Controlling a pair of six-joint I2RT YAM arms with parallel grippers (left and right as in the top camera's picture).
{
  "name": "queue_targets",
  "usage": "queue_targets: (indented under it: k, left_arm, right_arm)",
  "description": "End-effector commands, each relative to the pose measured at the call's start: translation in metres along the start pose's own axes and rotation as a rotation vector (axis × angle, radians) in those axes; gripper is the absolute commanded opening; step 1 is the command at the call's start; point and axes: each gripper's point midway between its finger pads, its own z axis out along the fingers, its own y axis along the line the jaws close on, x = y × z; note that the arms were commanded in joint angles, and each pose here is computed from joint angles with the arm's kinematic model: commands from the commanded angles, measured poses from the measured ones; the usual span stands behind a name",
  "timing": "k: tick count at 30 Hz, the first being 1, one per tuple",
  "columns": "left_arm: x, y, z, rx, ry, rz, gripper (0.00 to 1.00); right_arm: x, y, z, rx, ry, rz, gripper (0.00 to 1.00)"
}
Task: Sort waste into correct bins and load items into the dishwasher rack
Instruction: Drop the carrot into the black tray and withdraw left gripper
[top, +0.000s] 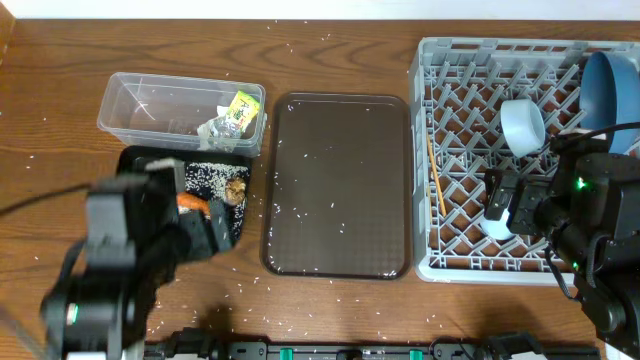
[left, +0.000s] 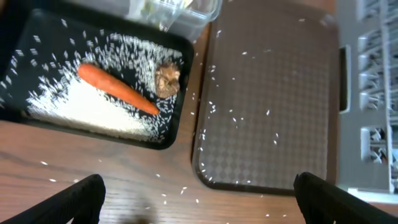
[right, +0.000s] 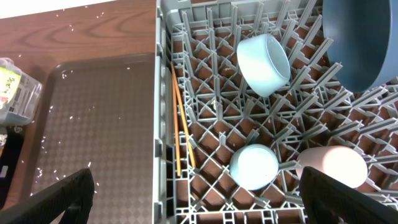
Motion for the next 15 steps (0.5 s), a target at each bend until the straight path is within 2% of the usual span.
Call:
queue_targets:
  k: [1, 8, 11, 15]
  left_arm:
    - [0.002, -0.006, -0.020, 0.026, -0.077, 0.093, 0.98]
    - [0.009, -0.009, -0.043, 0.046, -0.171, 0.116, 0.98]
    - [0.017, 0.001, -0.045, -0.004, -0.154, 0.111, 0.98]
    - [0.007, 0.008, -0.038, -0.049, -0.195, 0.135, 0.98]
  right_arm:
    - [-0.004, -0.003, -0.003, 0.013, -0.016, 0.011, 0.99]
    - [-0.004, -0.003, -0.003, 0.013, -0.016, 0.011, 0.99]
    - [-0.004, -0.003, -0.003, 0.013, -0.016, 0.011, 0.99]
    - [-0.004, -0.003, -0.003, 0.013, -0.016, 0.011, 0.99]
